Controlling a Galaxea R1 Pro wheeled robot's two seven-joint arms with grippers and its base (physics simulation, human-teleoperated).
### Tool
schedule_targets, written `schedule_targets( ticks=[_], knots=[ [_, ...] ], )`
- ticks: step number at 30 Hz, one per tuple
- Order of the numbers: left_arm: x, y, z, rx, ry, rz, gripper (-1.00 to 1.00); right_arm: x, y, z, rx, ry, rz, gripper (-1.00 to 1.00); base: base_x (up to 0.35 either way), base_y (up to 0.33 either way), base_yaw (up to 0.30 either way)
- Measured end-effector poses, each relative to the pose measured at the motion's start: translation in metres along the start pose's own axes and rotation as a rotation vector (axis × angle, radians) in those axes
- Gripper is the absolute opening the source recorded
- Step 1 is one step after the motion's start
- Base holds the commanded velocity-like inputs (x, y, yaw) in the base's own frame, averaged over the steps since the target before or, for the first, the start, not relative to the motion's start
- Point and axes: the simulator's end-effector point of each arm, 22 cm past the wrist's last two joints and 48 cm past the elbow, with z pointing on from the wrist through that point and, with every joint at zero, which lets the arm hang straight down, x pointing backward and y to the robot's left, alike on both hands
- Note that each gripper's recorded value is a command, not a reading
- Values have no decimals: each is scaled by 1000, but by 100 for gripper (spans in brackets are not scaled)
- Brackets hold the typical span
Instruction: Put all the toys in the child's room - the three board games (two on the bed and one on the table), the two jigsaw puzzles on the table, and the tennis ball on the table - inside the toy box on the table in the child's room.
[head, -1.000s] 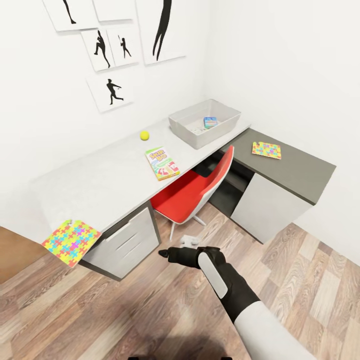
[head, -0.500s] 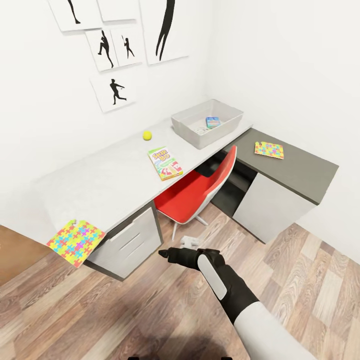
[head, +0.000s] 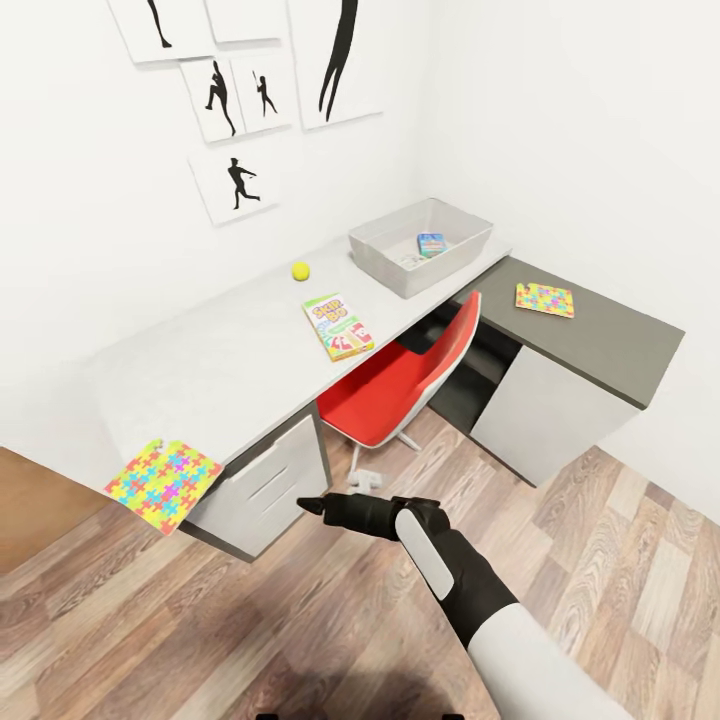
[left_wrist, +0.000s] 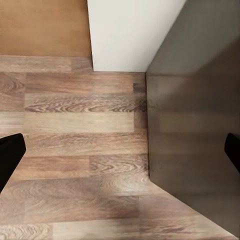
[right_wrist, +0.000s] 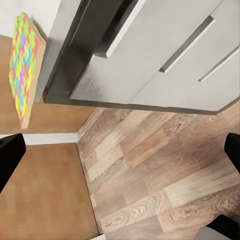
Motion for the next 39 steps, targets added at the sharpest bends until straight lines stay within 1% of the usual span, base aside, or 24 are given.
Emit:
schedule_targets(
  ticks=[13, 18, 20, 25, 33, 36, 39],
  knots=[
    [1, -1, 1, 0, 4, 2, 100, -1, 0, 0, -3, -7, -2, 100, 0, 8, 0],
    [1, -1, 1, 0, 4, 2, 100, -10, -5, 1, 8, -61, -14, 100, 0, 42, 0],
    [1, -1, 1, 2, 4, 2, 100, -8, -13, 3, 22, -79, -11, 100, 0, 12, 0],
    [2, -6, 1, 24, 5, 2, 100, -2, -22, 5, 40, -76, -8, 100, 0, 4, 0],
    [4, -11, 0, 44, 16, -3, 100, 3, -23, 7, 35, -68, 3, 100, 0, 0, 0],
    [4, -11, 0, 46, 17, -5, 100, 9, -26, 8, 30, -59, 26, 100, 0, 0, 0],
    [4, -11, 0, 47, 19, -3, 100, 18, -24, 11, -4, -48, 82, 100, 0, 0, 0]
  ],
)
